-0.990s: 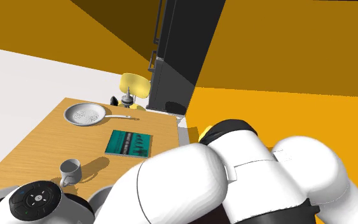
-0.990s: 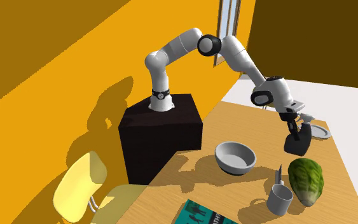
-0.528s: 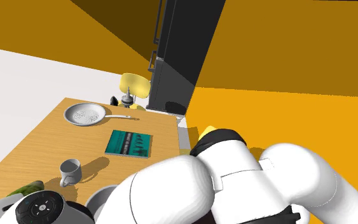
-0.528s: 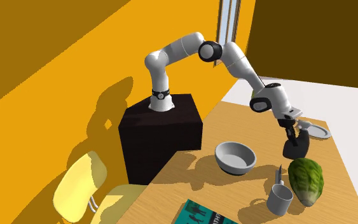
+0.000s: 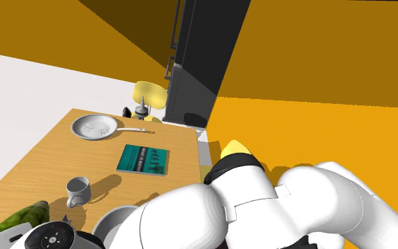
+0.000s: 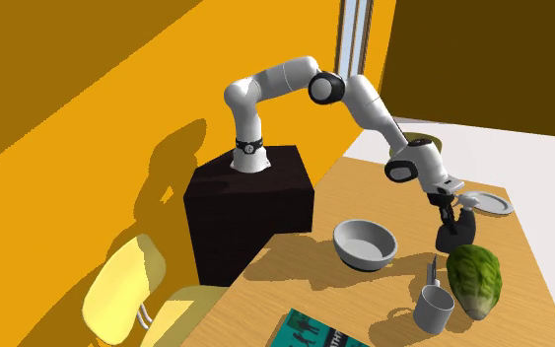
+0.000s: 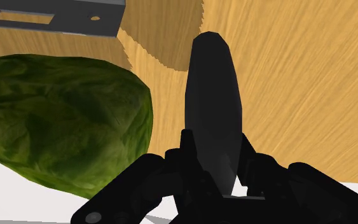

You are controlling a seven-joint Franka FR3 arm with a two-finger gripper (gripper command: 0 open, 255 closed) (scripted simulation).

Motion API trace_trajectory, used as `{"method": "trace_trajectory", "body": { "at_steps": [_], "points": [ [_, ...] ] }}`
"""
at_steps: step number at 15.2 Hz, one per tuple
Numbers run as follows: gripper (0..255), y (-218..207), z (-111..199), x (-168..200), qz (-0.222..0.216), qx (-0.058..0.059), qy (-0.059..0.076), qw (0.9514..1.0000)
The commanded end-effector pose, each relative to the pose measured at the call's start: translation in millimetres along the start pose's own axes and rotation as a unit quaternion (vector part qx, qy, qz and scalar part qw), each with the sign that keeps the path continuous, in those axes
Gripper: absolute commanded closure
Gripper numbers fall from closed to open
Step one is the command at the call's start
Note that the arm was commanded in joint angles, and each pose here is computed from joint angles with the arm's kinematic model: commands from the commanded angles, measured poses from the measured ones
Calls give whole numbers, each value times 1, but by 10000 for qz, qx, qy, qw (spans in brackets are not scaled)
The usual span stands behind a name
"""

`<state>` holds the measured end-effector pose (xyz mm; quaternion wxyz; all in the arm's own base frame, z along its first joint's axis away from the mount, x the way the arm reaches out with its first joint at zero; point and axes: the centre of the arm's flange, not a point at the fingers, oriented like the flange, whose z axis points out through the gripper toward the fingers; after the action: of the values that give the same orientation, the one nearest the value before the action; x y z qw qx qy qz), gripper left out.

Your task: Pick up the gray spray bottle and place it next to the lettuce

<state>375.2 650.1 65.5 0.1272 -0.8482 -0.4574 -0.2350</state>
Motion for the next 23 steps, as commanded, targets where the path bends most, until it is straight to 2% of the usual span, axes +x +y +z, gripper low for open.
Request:
{"method": "trace_trajectory", "body": {
  "at_steps": [1, 6, 7, 12, 16, 23],
  "points": [
    [255, 0, 1, 0, 0, 0, 4, 10000],
    [255, 0, 1, 0, 0, 0, 4, 10000],
    [0, 0, 1, 0, 0, 0, 4, 10000],
    [0, 0, 1, 0, 0, 0, 4, 10000],
    [0, 0, -49, 0, 0, 0, 4, 10000],
    [0, 0, -49, 0, 0, 0, 4, 10000]
  ]
}}
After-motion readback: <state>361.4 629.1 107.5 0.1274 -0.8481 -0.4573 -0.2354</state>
